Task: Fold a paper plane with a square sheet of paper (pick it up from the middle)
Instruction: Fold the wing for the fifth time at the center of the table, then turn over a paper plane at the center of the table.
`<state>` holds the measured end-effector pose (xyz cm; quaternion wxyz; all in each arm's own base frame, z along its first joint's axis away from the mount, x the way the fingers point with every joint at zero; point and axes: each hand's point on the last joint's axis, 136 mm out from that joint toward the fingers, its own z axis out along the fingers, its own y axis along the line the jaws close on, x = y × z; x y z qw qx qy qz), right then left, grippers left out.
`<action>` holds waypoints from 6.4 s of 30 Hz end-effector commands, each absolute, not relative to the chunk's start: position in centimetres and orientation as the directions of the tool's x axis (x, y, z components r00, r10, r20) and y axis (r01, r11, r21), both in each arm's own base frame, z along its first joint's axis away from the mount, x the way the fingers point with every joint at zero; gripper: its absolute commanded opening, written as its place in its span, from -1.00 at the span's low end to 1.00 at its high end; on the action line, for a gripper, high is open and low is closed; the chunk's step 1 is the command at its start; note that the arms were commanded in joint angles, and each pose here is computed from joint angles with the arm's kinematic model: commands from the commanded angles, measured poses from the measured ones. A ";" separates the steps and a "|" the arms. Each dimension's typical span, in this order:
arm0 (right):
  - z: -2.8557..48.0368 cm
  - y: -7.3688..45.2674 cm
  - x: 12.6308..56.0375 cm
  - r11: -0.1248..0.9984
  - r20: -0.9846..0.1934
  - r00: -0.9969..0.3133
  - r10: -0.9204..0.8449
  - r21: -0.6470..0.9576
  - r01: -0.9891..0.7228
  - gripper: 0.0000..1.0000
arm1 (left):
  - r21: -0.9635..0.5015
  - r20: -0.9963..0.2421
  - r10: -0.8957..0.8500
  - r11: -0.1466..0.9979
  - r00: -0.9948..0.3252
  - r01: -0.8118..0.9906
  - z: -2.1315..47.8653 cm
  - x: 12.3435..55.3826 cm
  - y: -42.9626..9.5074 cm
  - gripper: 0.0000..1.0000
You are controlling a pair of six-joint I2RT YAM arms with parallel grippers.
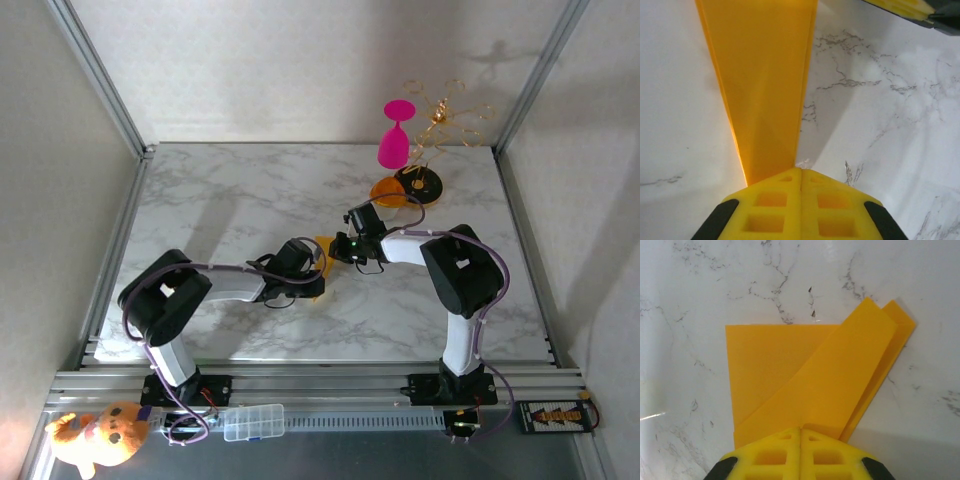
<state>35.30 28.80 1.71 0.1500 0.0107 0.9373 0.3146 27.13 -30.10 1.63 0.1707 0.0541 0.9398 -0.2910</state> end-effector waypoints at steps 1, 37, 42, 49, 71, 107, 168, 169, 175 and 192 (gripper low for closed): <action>-3.8 25.5 33.4 0.895 -0.176 -0.975 0.134 0.444 0.042 -0.86 | -0.438 -0.217 0.102 0.879 -0.971 0.190 -1.5 22.4 -28.0 -1.00; 7.9 26.1 36.4 0.962 -0.412 -0.904 0.112 0.274 -0.006 0.06 | -0.446 -0.597 -0.415 0.883 -0.687 -0.146 13.7 32.8 -13.4 0.53; 7.4 26.8 35.9 0.984 -0.411 -0.901 0.136 0.160 0.076 0.17 | -0.432 -0.622 -0.470 0.873 -0.627 -0.227 13.4 33.7 -9.7 0.87; 5.7 28.2 35.6 0.992 -0.382 -0.916 0.123 0.012 0.128 0.18 | -0.419 -0.640 -0.526 0.850 -0.561 -0.318 12.8 33.8 -6.1 0.92; 3.4 29.1 35.5 0.984 -0.338 -0.930 0.144 -0.053 0.171 -0.14 | -0.444 -0.607 -0.516 0.851 -0.604 -0.280 11.5 34.0 -6.4 0.99; 14.6 39.5 36.3 0.806 -0.480 -0.871 0.102 0.553 -0.211 -1.00 | -0.571 -0.539 -0.652 0.748 -0.534 -0.338 11.5 33.4 -4.0 0.99; 7.8 38.3 32.7 0.561 -0.363 -0.925 0.111 0.791 -0.243 -1.00 | -0.870 -0.100 -0.556 0.452 -0.825 -0.199 5.3 32.5 -18.8 -0.61; 7.8 38.3 32.8 0.560 -0.363 -0.925 0.111 0.792 -0.244 -1.00 | -0.872 -0.098 -0.556 0.447 -0.825 -0.198 5.3 32.6 -18.8 -0.62; 7.6 37.8 32.9 0.570 -0.358 -0.926 0.120 0.789 -0.231 -0.99 | -0.880 -0.098 -0.551 0.436 -0.829 -0.186 5.6 33.2 -19.2 -0.82; 6.4 37.0 32.5 0.654 -0.397 -0.917 -0.038 0.684 -0.323 -0.24 | -0.854 -0.112 -0.529 0.484 -0.841 -0.191 5.0 33.6 -19.2 -1.00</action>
